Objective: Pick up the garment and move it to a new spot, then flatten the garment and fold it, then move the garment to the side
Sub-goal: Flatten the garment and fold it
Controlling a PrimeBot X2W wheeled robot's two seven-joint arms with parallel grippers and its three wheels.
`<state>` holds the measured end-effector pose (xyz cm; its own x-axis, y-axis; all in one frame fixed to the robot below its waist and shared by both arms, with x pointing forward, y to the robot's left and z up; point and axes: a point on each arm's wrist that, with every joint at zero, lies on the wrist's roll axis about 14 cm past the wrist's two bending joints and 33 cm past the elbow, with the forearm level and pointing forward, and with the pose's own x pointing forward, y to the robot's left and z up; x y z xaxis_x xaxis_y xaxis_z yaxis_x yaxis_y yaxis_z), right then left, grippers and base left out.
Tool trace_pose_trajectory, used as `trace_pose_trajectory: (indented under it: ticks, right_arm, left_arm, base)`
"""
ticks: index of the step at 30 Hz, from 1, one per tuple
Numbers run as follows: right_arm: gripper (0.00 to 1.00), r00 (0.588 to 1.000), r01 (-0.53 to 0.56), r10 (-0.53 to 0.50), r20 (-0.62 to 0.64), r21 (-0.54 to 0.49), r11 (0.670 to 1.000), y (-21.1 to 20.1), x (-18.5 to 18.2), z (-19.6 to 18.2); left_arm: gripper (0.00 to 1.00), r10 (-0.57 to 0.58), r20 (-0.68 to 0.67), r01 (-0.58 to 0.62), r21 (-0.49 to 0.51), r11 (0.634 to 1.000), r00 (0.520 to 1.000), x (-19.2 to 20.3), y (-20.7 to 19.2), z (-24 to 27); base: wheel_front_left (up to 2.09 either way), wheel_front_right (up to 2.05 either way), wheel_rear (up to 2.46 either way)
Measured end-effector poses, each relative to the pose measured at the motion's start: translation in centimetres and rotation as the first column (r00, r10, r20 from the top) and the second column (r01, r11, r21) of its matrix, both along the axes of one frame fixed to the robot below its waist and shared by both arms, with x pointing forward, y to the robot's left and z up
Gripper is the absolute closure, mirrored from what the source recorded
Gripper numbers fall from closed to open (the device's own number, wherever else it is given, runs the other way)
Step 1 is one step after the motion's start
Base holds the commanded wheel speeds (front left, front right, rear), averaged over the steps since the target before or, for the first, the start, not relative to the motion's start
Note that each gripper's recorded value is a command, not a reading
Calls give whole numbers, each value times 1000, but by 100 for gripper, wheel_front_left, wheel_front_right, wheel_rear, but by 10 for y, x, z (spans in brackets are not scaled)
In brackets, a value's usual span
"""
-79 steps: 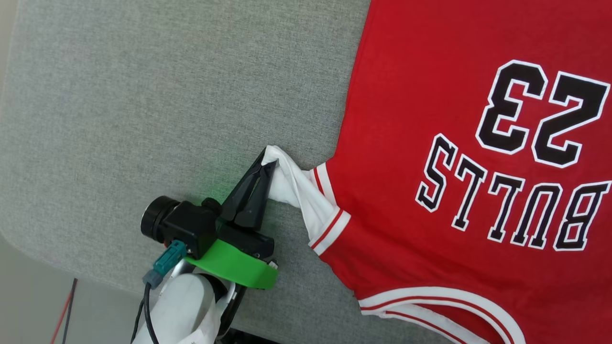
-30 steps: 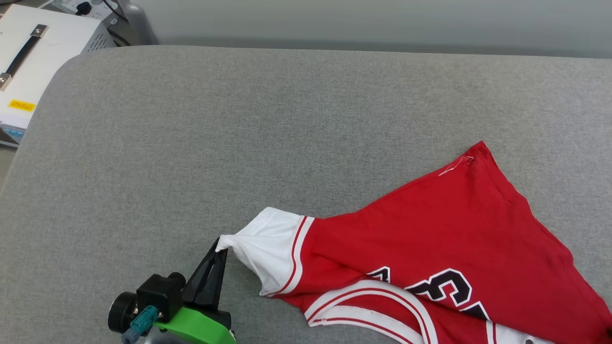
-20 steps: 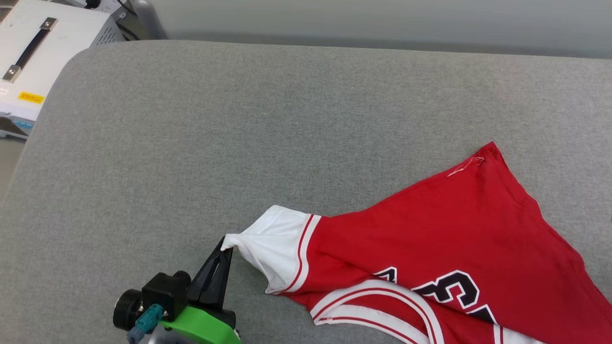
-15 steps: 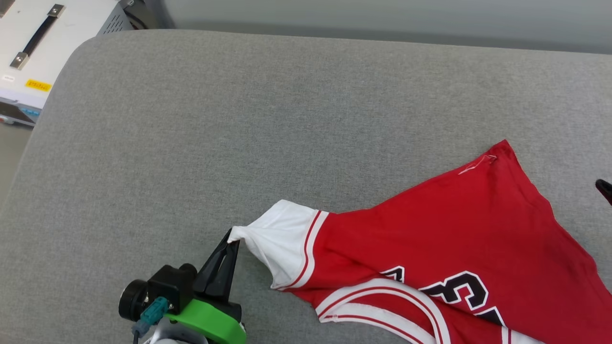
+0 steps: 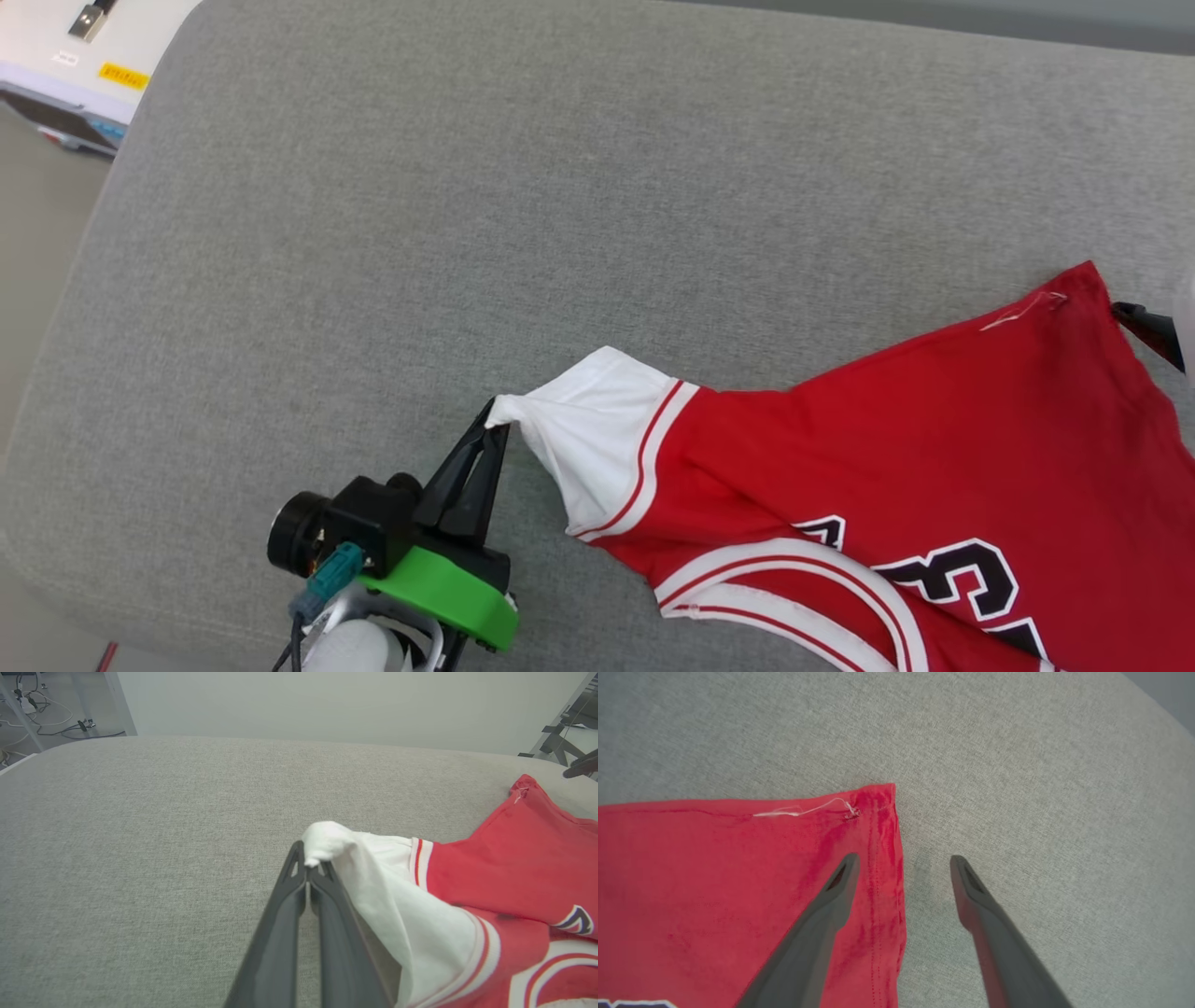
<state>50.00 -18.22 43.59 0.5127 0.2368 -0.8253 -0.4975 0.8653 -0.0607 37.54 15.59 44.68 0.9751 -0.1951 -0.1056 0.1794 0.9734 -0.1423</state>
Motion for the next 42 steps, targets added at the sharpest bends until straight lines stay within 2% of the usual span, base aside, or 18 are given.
trace_pose_trajectory:
  ticks: [8,13,14,15,23,29,36,42]
  right_arm:
    - [0,993,12,-13,-119,-8,1000,11,6,-59]
    - [0,987,-22,16,-162,-34,999,11,0,-77]
    - [45,987,-24,19,-159,-30,999,11,0,-77]
    - [100,989,-25,21,-148,-25,999,11,1,-77]
    - [100,1000,-27,26,7,77,997,22,5,-55]
    - [100,976,-46,13,216,150,988,19,16,-1]
    - [100,898,-89,-25,440,236,968,17,19,72]
    - [100,797,-123,-77,598,286,950,7,13,137]
  left_arm:
    - [100,-1,-23,1,-1,1000,1000,5,-2,-8]
    - [100,10,-27,-10,2,1000,1000,5,1,-9]
    - [100,12,-28,-12,2,1000,1000,5,1,-9]
    - [100,13,-27,-13,3,1000,1000,5,2,-9]
    - [100,4,2,-4,1,1000,1000,4,-1,1]
    - [100,-5,71,3,26,1000,997,3,6,23]
    - [100,-22,230,11,51,999,973,21,10,74]
    - [100,-99,425,50,125,991,900,49,6,145]
  base:
    - [0,0,0]
    - [0,0,0]
    - [0,0,0]
    - [0,0,0]
    - [0,0,0]
    - [0,0,0]
    - [0,0,0]
    - [0,0,0]
